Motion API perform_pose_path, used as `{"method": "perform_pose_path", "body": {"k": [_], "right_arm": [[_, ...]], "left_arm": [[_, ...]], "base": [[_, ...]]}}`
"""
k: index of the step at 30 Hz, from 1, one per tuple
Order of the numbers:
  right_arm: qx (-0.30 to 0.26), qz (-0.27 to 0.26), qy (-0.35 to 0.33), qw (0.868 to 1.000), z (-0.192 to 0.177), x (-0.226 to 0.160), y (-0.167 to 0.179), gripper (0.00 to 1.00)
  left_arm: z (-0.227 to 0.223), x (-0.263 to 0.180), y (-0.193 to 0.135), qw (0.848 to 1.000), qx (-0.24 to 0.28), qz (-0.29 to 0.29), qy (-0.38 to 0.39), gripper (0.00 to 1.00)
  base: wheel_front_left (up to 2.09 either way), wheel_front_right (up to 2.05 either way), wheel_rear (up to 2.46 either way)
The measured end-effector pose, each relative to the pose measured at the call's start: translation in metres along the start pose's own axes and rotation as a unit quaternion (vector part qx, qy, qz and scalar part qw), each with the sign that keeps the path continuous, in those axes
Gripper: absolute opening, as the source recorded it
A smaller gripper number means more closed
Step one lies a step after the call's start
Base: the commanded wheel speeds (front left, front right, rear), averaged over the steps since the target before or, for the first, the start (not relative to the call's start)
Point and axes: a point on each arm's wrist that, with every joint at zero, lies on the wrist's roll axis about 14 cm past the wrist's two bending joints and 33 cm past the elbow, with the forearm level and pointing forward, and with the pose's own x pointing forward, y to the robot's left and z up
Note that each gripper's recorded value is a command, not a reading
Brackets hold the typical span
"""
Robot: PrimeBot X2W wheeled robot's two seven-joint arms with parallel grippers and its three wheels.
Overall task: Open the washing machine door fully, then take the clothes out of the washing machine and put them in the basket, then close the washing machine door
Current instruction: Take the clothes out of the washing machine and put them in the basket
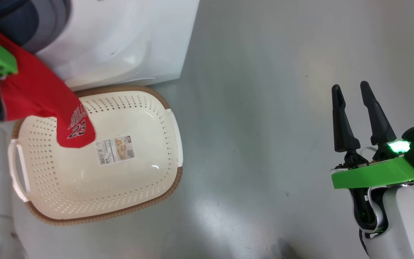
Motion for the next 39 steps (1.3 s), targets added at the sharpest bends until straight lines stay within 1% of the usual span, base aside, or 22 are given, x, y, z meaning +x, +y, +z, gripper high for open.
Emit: {"method": "perform_pose_path", "body": {"k": [5,11,14,19,26,31,39], "right_arm": [[0.0,0.006,-0.005,1.0,0.003,0.001,0.005,1.0],[0.005,0.016,-0.01,1.0,0.006,0.003,0.012,1.0],[0.007,0.02,-0.011,1.0,0.006,0.004,0.016,1.0],[0.009,0.026,-0.01,1.0,0.004,0.006,0.02,1.0],[0.008,0.029,-0.006,1.0,0.001,0.007,0.022,1.0],[0.008,0.027,-0.001,1.0,-0.004,0.008,0.021,1.0],[0.003,0.02,0.012,1.0,-0.016,0.011,0.014,1.0]], "left_arm": [[-0.004,-0.023,0.007,0.999,-0.034,0.007,-0.013,0.0],[0.007,-0.051,0.014,0.997,-0.061,0.014,-0.052,0.0],[0.007,-0.068,0.017,0.996,-0.063,0.019,-0.062,0.0],[-0.004,-0.094,0.017,0.996,-0.062,0.014,-0.057,0.0],[-0.044,-0.122,0.014,0.998,-0.055,0.006,-0.003,0.0],[-0.078,-0.135,0.01,0.997,-0.054,0.002,0.047,0.0],[-0.146,-0.151,0.009,0.988,-0.053,0.005,0.147,0.0]], "base": [[0.0,0.0,0.0],[0.0,0.0,0.0],[0.0,0.0,0.0],[0.0,0.0,0.0],[0.0,0.0,0.0],[0.0,0.0,0.0],[0.0,0.0,0.0]]}}
